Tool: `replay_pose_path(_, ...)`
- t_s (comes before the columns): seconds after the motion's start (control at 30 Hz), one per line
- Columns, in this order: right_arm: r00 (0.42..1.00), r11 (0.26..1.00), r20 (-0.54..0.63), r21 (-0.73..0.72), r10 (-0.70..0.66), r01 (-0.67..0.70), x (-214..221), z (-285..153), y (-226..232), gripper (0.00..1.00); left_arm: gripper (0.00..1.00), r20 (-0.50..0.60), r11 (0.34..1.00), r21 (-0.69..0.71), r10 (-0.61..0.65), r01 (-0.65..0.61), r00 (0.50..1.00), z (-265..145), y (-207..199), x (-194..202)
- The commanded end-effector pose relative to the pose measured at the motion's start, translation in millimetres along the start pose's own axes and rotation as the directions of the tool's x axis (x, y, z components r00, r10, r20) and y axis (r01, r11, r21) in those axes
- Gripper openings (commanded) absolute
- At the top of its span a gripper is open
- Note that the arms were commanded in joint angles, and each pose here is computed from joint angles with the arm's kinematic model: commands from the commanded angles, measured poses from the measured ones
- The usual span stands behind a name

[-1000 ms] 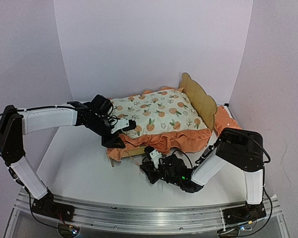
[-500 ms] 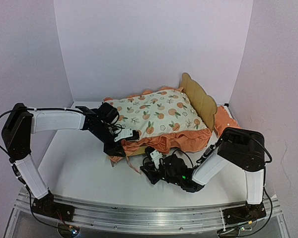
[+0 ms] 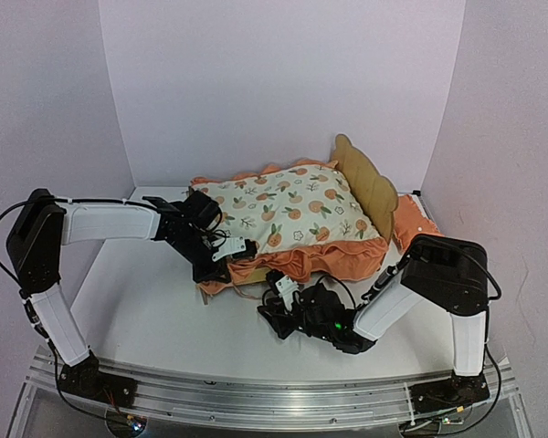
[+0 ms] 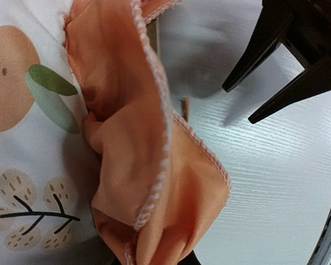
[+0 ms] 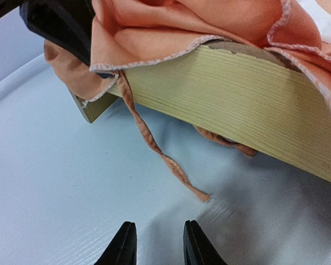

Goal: Set up the pet bed

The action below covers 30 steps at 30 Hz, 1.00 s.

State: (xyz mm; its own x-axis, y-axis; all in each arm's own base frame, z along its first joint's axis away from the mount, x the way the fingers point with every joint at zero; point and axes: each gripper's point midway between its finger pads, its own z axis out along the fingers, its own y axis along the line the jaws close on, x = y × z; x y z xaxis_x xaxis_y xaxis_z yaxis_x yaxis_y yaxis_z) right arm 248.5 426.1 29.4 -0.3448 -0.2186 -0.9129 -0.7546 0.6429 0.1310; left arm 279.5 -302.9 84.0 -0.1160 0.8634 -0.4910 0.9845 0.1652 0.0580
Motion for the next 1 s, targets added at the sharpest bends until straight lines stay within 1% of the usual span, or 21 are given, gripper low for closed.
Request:
replay_pose_path(0.0, 0.994, 0.997, 0.085, 0.032, -0.071, 0.069, -34.4, 4.7, 2.1, 0.32, 0.00, -0.019, 0.996, 0.079, -0.048, 0.050, 0.999, -13.2, -8.3, -10.6)
replay_pose_path(0.1, 0.987, 0.991, 0.106, 0.069, -0.123, 0.116, -44.5, 8.2, -1.6, 0.33, 0.00, 0.007, 0.989, 0.110, -0.097, 0.096, 0.995, -30.2, -7.2, -32.2)
replay_pose_path(0.2, 0.972, 0.977, 0.128, 0.110, -0.196, 0.182, -57.0, 11.0, -4.1, 0.37, 0.00, 0.022, 0.980, 0.149, -0.135, 0.130, 0.991, -45.2, -9.5, -48.1)
replay_pose_path(0.3, 0.961, 0.965, 0.136, 0.139, -0.241, 0.222, -63.4, 16.0, -6.4, 0.40, 0.00, 0.051, 0.974, 0.177, -0.151, 0.139, 0.987, -58.9, -11.2, -63.2)
replay_pose_path(0.4, 0.951, 0.953, 0.148, 0.179, -0.270, 0.243, -69.7, 21.1, -10.5, 0.40, 0.00, 0.077, 0.971, 0.192, -0.157, 0.140, 0.985, -68.0, -12.3, -72.8)
replay_pose_path(0.67, 0.948, 0.946, 0.158, 0.221, -0.275, 0.237, -71.1, 40.2, -20.7, 0.40, 0.00, 0.101, 0.970, 0.201, -0.156, 0.133, 0.983, -73.1, -12.2, -80.8)
replay_pose_path(0.87, 0.955, 0.950, 0.171, 0.242, -0.241, 0.196, -71.6, 49.2, -31.1, 0.40, 0.00, 0.110, 0.968, 0.211, -0.160, 0.135, 0.981, -74.3, -13.7, -82.8)
replay_pose_path(0.9, 0.956, 0.951, 0.171, 0.240, -0.238, 0.194, -71.2, 49.3, -31.7, 0.35, 0.00, 0.110, 0.968, 0.213, -0.161, 0.135, 0.981, -74.2, -14.1, -82.6)
replay_pose_path(0.93, 0.957, 0.953, 0.171, 0.236, -0.235, 0.192, -70.9, 49.2, -31.8, 0.28, 0.00, 0.111, 0.967, 0.214, -0.161, 0.134, 0.981, -74.4, -14.6, -82.6)
replay_pose_path(0.97, 0.958, 0.955, 0.170, 0.229, -0.232, 0.191, -70.0, 48.7, -31.4, 0.16, 0.00, 0.113, 0.967, 0.217, -0.163, 0.136, 0.980, -74.2, -15.0, -82.7)
